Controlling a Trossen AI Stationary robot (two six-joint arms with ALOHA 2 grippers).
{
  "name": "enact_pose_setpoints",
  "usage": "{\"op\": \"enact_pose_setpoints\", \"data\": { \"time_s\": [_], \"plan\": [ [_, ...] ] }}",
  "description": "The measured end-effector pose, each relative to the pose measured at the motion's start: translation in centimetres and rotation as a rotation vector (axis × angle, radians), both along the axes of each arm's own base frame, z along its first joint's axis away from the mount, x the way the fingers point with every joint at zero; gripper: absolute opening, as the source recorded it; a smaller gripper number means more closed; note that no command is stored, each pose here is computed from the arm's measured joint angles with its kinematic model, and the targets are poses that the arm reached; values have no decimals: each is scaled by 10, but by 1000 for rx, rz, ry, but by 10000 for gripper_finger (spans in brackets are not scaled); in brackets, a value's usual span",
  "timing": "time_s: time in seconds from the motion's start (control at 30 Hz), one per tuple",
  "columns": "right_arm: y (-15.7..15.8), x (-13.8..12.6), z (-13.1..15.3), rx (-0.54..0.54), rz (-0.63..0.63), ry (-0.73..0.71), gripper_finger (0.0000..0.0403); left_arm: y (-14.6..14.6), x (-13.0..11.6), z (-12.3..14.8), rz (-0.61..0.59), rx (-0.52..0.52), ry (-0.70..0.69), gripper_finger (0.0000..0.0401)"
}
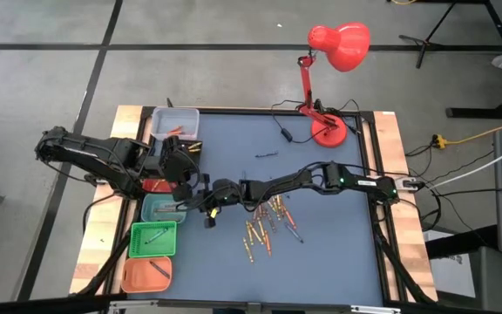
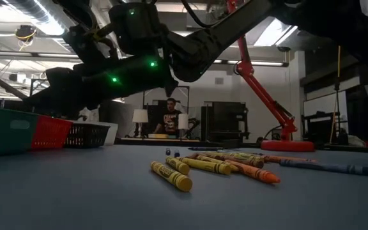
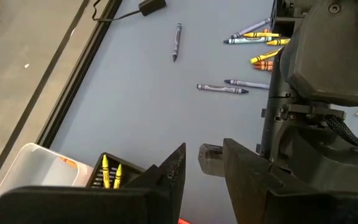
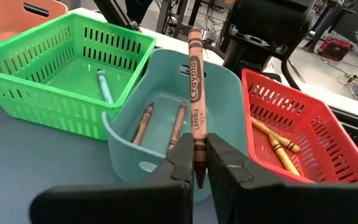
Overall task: Sort crayons
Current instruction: Put the brown crayon into the blue bin, then put the yellow crayon into the orange bin
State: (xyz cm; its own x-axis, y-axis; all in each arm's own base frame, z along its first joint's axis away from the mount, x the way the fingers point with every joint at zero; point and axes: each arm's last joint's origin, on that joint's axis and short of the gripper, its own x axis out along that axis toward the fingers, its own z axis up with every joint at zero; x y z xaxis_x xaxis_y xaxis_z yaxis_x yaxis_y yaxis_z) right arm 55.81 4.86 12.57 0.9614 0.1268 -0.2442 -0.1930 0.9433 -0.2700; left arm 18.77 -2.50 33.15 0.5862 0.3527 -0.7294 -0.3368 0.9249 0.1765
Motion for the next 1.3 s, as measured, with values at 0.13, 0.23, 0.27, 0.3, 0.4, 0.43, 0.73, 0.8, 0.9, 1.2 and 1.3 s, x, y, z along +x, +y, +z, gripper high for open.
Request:
{"op": "enact_pose_setpoints", "data": {
  "time_s": [0.13,0.23,0.27,0.3,0.4,0.43,0.73,0.8,0.9,1.2,1.3],
  "plan": [
    [0,0,0,0,0,1,41,0,0,0,1,0,0,91],
    [0,0,0,-1,-3,5,73,0,0,0,1,-1,0,91],
    [0,0,0,-3,-9,4,85,0,0,0,1,-1,0,91],
    [-1,0,0,-5,-18,4,96,0,0,0,1,-1,0,91],
    [-1,0,0,-9,-34,4,123,0,0,0,1,-1,0,91],
    [-1,0,0,-9,-35,4,129,0,0,0,1,-1,-1,91],
    [8,-7,13,-22,-18,116,140,0,0,0,4,-4,-2,91],
    [13,-13,23,-30,-7,188,140,0,0,0,5,-5,-3,91],
    [23,-26,32,-50,16,325,140,0,0,0,6,-6,-4,91],
    [58,-73,61,-150,58,671,140,-2,6,-3,10,-57,-3,91],
    [68,-89,72,-208,5,742,140,-6,14,-6,-5,-83,-7,91]
  ]
}}
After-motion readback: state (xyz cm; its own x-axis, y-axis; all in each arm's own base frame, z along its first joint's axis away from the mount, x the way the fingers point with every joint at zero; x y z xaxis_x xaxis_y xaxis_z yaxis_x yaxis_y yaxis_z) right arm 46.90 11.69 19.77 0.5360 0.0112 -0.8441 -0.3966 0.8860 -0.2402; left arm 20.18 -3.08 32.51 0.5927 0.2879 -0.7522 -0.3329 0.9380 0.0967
